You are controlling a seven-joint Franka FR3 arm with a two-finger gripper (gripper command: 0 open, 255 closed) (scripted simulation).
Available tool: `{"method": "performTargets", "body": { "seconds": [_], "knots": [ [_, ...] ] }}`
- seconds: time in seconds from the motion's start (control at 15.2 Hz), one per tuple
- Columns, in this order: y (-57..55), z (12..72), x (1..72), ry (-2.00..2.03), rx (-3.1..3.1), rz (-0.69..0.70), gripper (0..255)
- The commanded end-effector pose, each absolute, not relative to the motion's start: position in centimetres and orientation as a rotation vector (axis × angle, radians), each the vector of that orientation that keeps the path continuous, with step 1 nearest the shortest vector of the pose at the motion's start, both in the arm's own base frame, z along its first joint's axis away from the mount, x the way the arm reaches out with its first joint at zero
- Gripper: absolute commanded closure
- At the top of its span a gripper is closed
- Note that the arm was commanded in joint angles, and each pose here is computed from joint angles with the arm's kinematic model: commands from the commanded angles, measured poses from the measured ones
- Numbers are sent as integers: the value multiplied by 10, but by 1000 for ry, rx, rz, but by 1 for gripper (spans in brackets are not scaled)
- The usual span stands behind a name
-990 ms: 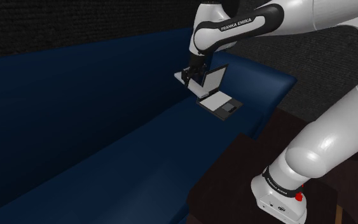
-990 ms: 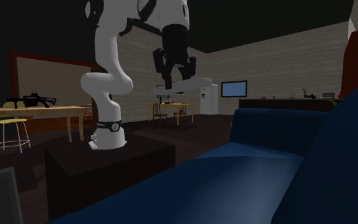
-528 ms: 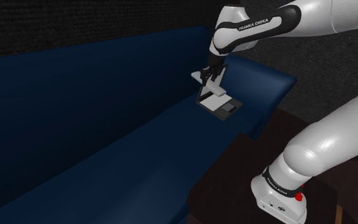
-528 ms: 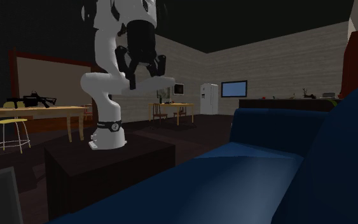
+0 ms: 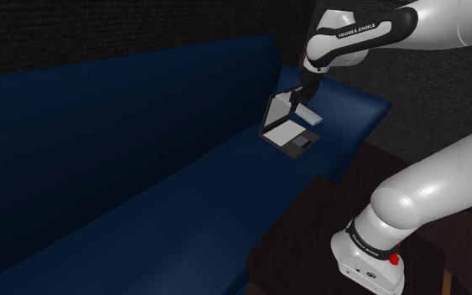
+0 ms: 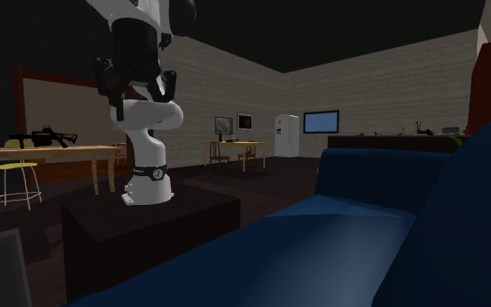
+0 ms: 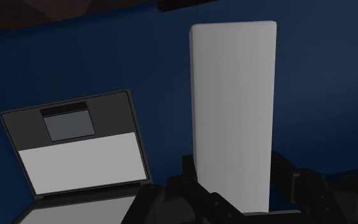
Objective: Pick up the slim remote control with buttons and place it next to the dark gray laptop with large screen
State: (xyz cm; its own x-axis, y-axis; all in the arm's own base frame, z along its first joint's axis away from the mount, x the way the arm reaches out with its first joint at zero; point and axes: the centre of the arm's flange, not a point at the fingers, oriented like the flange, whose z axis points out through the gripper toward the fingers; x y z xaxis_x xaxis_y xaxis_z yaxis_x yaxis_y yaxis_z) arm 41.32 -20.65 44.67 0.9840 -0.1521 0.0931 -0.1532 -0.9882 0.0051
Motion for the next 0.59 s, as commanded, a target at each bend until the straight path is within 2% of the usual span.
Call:
{"method": "performTargets", "body": {
  "seconds": [0.0, 0.53],
  "knots": [
    [-230, 446, 398, -238, 3117, 146, 255],
    [-320, 447, 342, -238, 3117, 146, 255]
  ]
}}
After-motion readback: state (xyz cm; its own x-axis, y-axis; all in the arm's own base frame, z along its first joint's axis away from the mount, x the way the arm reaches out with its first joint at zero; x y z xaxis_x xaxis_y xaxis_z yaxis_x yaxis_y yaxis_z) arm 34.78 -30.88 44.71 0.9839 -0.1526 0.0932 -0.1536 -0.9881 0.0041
